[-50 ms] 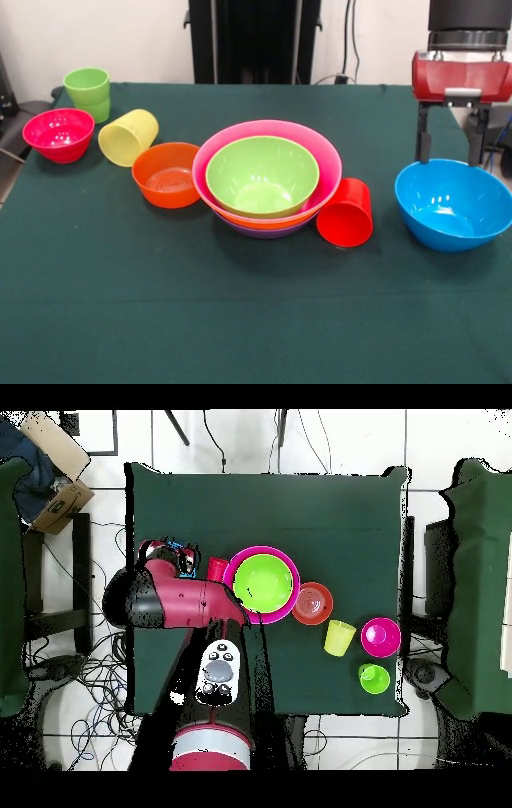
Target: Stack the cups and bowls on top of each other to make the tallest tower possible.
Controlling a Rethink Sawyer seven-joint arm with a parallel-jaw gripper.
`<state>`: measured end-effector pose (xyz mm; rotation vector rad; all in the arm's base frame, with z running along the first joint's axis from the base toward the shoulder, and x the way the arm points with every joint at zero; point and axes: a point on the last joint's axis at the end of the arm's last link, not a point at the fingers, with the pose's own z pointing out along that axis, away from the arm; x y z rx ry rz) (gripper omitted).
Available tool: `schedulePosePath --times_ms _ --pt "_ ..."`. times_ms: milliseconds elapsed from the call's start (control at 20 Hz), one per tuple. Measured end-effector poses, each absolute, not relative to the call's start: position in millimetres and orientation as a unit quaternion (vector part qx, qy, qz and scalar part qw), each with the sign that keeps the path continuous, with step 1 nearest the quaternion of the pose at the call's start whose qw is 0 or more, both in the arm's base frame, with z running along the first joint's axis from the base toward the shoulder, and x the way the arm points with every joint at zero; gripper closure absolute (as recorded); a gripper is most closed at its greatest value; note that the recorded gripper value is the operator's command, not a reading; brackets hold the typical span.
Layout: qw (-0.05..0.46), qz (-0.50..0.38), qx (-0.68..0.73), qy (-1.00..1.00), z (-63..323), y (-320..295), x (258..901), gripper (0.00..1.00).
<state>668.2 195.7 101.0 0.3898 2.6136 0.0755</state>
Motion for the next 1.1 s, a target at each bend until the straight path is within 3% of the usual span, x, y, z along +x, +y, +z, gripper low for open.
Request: schedulePosePath --times_ms 450,1100 --pt "0.280 0.012 0.135 0.950 77 190 664 0.00" --pt "0.273 0.002 0.134 0.953 61 185 651 0.00"
